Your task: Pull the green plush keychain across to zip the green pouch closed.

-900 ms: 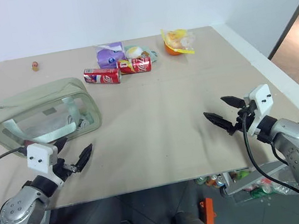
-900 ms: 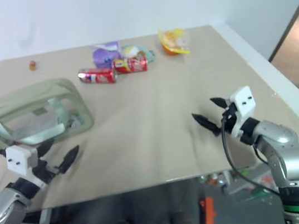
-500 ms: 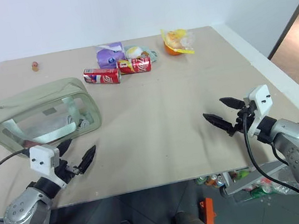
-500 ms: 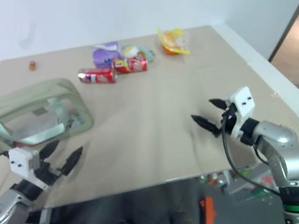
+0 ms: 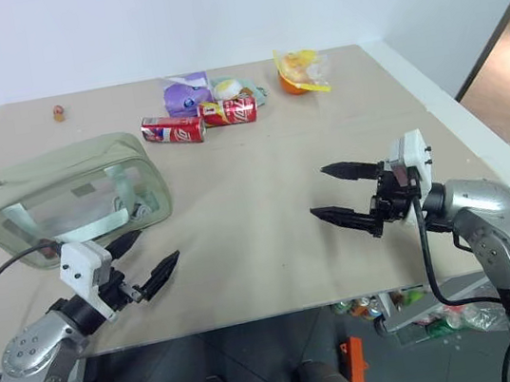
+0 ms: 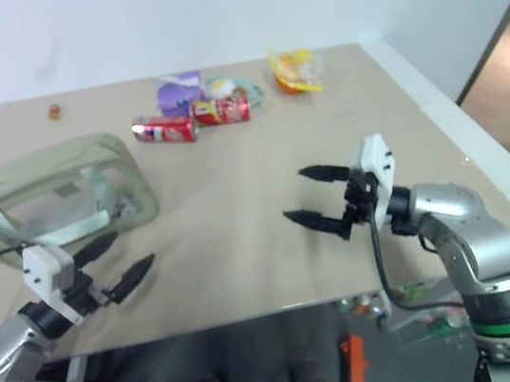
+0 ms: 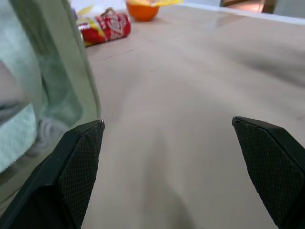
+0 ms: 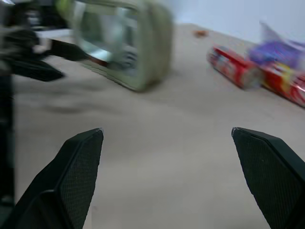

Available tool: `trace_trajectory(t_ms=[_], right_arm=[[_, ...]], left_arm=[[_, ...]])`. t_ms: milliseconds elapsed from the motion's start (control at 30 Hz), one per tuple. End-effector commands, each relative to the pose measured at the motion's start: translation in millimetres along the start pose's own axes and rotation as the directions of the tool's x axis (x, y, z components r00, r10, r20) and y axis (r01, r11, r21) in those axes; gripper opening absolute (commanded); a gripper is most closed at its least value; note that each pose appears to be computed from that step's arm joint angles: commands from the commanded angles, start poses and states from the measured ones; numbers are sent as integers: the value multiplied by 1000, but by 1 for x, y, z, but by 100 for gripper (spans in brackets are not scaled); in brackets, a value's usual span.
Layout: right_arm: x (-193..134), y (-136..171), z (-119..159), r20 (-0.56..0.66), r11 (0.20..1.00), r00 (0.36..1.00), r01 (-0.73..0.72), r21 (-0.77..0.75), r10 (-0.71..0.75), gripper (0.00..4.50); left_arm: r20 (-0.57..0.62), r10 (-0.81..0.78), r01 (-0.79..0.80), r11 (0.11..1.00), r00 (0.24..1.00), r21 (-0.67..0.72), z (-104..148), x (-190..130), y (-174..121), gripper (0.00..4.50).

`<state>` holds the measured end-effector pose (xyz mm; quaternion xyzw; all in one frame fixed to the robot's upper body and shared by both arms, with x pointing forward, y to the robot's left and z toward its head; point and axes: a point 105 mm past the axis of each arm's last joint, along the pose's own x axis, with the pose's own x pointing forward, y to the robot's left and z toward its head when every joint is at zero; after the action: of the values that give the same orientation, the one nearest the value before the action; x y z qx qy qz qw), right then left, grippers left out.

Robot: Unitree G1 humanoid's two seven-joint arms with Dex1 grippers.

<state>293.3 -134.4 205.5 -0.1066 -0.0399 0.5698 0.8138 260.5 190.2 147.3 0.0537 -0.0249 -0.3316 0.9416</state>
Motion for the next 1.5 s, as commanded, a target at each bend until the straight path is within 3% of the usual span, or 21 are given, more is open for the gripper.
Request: trace_trajectory(t_ms=[33, 200, 333, 667, 967, 1067, 1100, 1200, 1267, 1300, 1333, 1400, 1500], right_arm=[[6, 5, 24, 38, 993, 993, -112, -43, 114, 447], [5, -5, 41, 70, 996, 994, -78, -43, 81, 447], [9, -4, 48, 78, 996, 994, -74, -47, 78, 447], [22, 21, 63, 141, 996, 986, -86, -19, 88, 447], [20, 27, 56, 151, 1000, 988, -10, 12, 8, 447], [20, 28, 56, 153, 1000, 988, 2, 17, -5, 450], [20, 27, 55, 152, 1000, 988, 9, 18, -12, 450], [18, 27, 55, 148, 1000, 989, 24, 18, -26, 450], [18, 26, 55, 146, 999, 989, 28, 18, -31, 450], [18, 26, 55, 146, 999, 989, 32, 18, -34, 450], [17, 26, 54, 146, 999, 989, 36, 17, -38, 450], [17, 24, 54, 145, 999, 988, 47, 14, -49, 450], [16, 23, 53, 142, 998, 988, 54, 11, -55, 450]], left_arm=[[82, -42, 37, 997, 996, 68, 41, 5, -4, 445], [179, -27, -12, 978, 983, 210, 125, -5, 19, 445], [64, -37, 15, 947, 997, 322, 147, -14, 39, 445], [-171, 37, 26, 937, 985, 349, 143, -35, 107, 445], [-340, 32, 74, 953, 940, 293, 103, -28, 132, 445], [-389, 72, 61, 946, 918, 319, 92, -26, 143, 349], [-400, 76, 66, 942, 914, 330, 90, -25, 145, 349], [-426, 53, 108, 933, 903, 343, 87, -21, 145, 220], [-436, 52, 121, 925, 899, 360, 86, -20, 146, 170], [-434, 55, 123, 919, 899, 374, 87, -18, 148, 104], [-422, 46, 131, 915, 905, 381, 91, -15, 147, 98], [-398, 7, 162, 906, 917, 390, 99, -5, 139, 31], [-376, -71, 228, 891, 924, 393, 107, 13, 121, 31]])
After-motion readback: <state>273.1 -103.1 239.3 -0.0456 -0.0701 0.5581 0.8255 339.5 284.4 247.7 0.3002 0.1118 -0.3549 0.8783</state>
